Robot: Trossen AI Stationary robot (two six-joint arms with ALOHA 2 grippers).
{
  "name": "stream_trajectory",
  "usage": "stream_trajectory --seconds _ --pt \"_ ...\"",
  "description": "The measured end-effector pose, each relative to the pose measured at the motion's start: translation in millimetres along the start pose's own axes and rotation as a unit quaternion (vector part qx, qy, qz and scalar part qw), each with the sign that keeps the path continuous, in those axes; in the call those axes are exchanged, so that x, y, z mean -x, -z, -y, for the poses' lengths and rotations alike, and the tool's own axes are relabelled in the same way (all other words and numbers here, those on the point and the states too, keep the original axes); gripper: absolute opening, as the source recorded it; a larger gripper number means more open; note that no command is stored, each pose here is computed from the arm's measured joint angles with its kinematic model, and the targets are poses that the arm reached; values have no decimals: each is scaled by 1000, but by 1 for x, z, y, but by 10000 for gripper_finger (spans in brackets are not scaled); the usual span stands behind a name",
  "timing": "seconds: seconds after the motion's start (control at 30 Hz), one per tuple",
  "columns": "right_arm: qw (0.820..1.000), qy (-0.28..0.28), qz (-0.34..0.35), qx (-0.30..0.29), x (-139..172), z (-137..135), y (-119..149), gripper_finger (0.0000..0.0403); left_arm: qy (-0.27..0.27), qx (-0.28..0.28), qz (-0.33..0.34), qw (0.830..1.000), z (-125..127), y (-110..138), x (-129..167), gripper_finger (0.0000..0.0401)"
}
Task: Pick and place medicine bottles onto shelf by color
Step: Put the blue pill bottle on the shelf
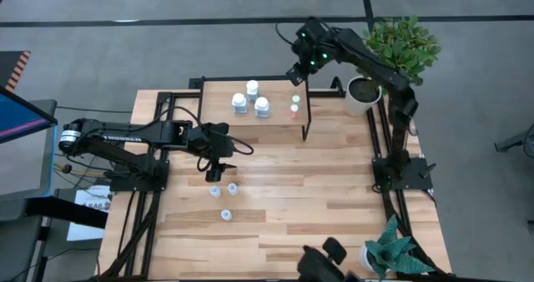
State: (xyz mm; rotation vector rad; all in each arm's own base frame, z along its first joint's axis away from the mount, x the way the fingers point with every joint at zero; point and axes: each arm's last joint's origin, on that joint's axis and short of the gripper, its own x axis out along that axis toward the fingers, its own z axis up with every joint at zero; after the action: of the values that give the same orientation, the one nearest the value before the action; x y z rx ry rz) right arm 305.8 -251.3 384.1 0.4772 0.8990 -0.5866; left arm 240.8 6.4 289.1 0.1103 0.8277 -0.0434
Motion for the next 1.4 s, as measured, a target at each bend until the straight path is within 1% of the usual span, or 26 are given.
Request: stream_trajectory --seconds 0.13,0.2,0.27,0.4,0.5,0.73,0.83,0.9,1.03,1.4 --pt "1000 2 -30 8 -9 0 -10 103 0 0 -3 1000 0 1 0 242" --pt "999 -4 -38 21 -16 -2 -7 103 0 0 -4 1000 0 1 0 242" --pt "998 -9 -65 20 -18 -1 -2 103 0 0 -3 1000 0 1 0 242" --pt "994 3 -107 10 -21 0 5 103 0 0 -3 1000 0 1 0 242" --pt "994 23 -105 12 -21 1 5 103 0 -1 -3 1000 0 1 0 242" --pt "992 32 -123 7 -20 -2 9 103 1 -1 -3 1000 0 1 0 242" --pt "990 43 -131 11 -27 -6 10 103 0 -1 -3 1000 0 1 0 242" --pt "989 58 -137 3 -31 -6 10 103 1 -1 -3 1000 0 1 0 242" --pt "989 59 -134 7 -44 -10 8 103 0 -1 -2 1000 0 0 0 242" --pt "984 61 -170 5 -42 -9 15 103 1 -4 -3 1000 0 1 0 242"
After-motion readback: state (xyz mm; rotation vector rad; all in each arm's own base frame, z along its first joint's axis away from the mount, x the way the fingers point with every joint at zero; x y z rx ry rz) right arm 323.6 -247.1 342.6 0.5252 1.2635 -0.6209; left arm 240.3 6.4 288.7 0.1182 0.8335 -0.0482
